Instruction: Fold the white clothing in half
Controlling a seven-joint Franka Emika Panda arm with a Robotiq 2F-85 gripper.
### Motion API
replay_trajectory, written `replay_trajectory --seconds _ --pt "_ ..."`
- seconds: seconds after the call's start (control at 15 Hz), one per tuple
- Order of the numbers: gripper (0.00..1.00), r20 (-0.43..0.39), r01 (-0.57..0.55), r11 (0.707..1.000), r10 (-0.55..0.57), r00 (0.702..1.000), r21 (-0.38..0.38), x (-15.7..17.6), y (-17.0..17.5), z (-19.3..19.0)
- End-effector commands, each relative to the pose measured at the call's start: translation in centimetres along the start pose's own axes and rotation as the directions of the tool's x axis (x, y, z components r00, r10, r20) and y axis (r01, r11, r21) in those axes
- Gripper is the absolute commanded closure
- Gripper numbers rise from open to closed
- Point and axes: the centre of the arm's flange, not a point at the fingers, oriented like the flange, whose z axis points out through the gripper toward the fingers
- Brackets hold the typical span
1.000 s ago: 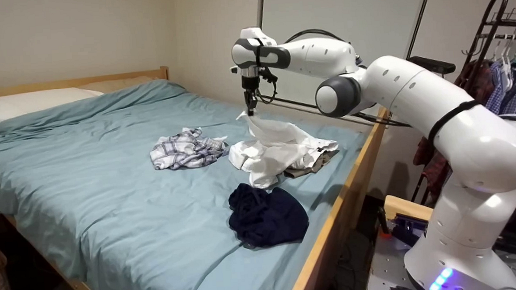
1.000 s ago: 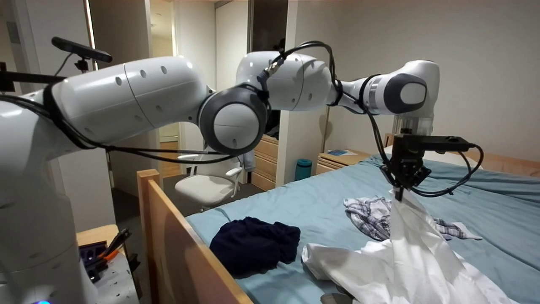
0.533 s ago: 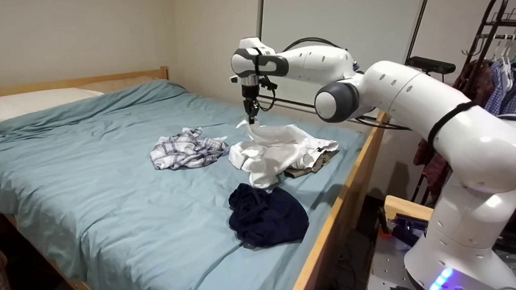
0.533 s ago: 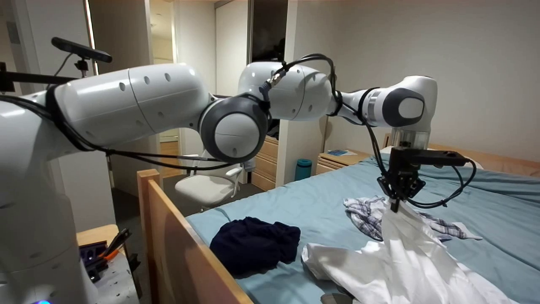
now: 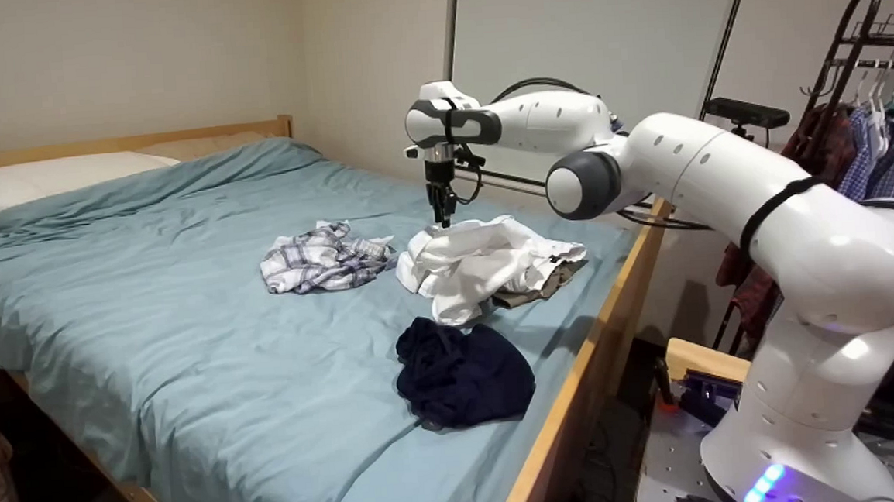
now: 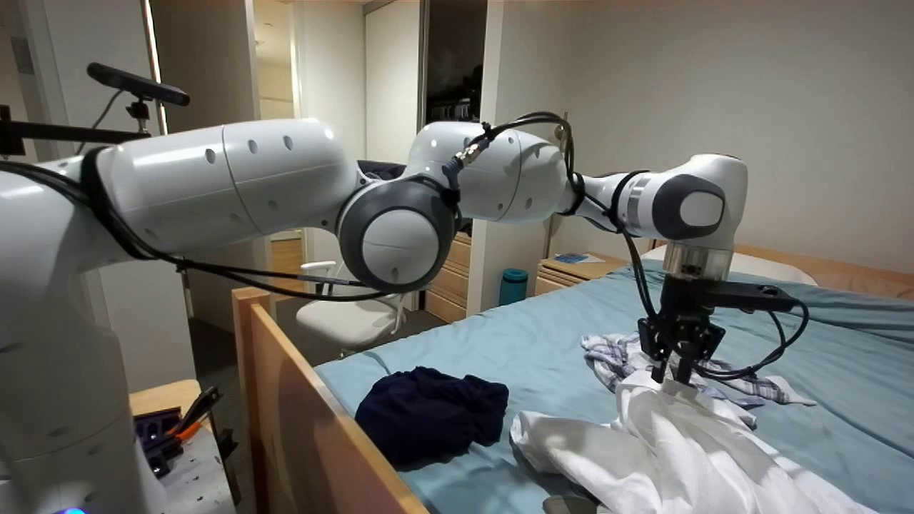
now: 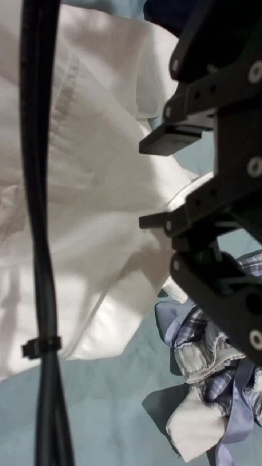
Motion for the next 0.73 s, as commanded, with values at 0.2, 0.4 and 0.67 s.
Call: replay_trajectory --seconds 0.2,0.4,0.67 --pt "0.03 -0.028 -0.026 0.996 0.024 0.999 -0.082 -1.7 -7.0 1.7" --pt "0.0 -0.047 -0.205 0.974 0.202 0.978 -0.094 -2.9 -6.0 1.7" --pt "0.0 -0.022 -0.124 0.99 0.123 0.992 -0.06 -0.3 0.9 0.7"
